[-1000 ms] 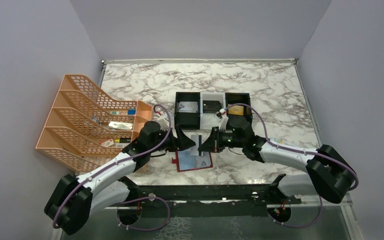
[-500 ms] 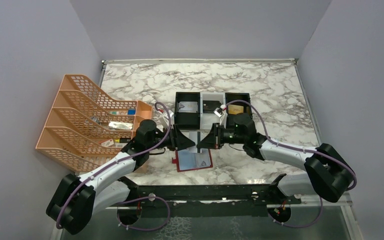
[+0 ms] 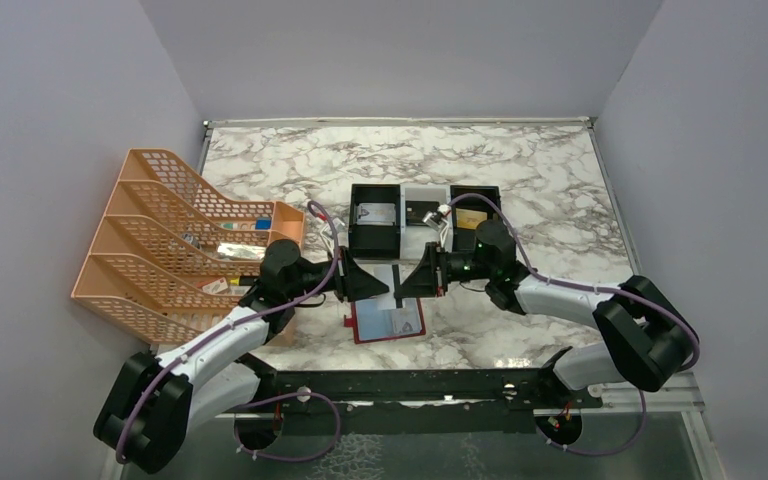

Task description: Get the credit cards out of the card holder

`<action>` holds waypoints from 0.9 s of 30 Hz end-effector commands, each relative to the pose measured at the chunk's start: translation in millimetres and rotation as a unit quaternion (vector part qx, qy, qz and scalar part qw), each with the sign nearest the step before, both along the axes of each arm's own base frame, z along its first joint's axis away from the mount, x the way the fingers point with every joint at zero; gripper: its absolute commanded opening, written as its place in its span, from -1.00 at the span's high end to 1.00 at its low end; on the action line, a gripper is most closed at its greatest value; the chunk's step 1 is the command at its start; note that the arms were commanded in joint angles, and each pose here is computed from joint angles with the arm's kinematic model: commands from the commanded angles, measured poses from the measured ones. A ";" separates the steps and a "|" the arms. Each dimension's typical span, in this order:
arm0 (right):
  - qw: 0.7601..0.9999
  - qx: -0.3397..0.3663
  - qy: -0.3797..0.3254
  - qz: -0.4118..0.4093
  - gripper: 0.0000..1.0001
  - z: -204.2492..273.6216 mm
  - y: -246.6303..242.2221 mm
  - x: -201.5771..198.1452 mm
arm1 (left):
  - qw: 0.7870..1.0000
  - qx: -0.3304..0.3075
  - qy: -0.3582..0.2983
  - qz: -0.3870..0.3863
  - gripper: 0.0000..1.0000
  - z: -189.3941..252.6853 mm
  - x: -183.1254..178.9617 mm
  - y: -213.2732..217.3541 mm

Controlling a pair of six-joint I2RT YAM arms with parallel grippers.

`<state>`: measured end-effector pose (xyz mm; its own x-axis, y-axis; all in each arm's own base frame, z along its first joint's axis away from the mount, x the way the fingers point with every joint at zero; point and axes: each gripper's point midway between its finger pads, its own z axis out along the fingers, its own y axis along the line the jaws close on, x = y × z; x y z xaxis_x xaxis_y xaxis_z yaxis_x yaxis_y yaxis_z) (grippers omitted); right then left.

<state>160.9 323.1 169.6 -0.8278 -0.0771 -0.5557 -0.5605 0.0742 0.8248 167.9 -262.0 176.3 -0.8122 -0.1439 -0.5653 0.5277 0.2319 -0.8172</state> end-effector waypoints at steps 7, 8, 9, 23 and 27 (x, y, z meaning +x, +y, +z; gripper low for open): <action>0.996 0.059 -0.054 0.045 0.74 29.1 0.0 -4.6 | 0.997 -0.037 -0.055 -0.039 1.00 31.6 -9.6 -2.1; 0.995 0.061 -0.058 0.045 0.67 30.1 -0.3 -4.2 | 0.997 -0.038 -0.057 -0.040 1.00 32.8 -9.7 -2.1; 0.995 0.062 -0.060 0.042 0.62 31.3 -0.6 -2.8 | 0.997 -0.039 -0.058 -0.040 1.00 34.4 -9.6 -2.3; 0.992 0.084 -0.066 0.061 0.92 43.4 4.4 2.7 | 0.997 -0.044 -0.055 -0.038 1.00 35.1 -13.4 -0.2; 0.992 0.084 -0.068 0.059 0.98 42.2 2.7 1.0 | 0.997 -0.044 -0.054 -0.035 1.00 34.4 -12.9 0.0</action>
<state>161.8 326.0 196.1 -0.7814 -0.0842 -0.6183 -0.6134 -0.0780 0.7859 156.6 -262.6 201.4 -0.7768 -0.1382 -0.6145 0.5979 0.1447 -0.7884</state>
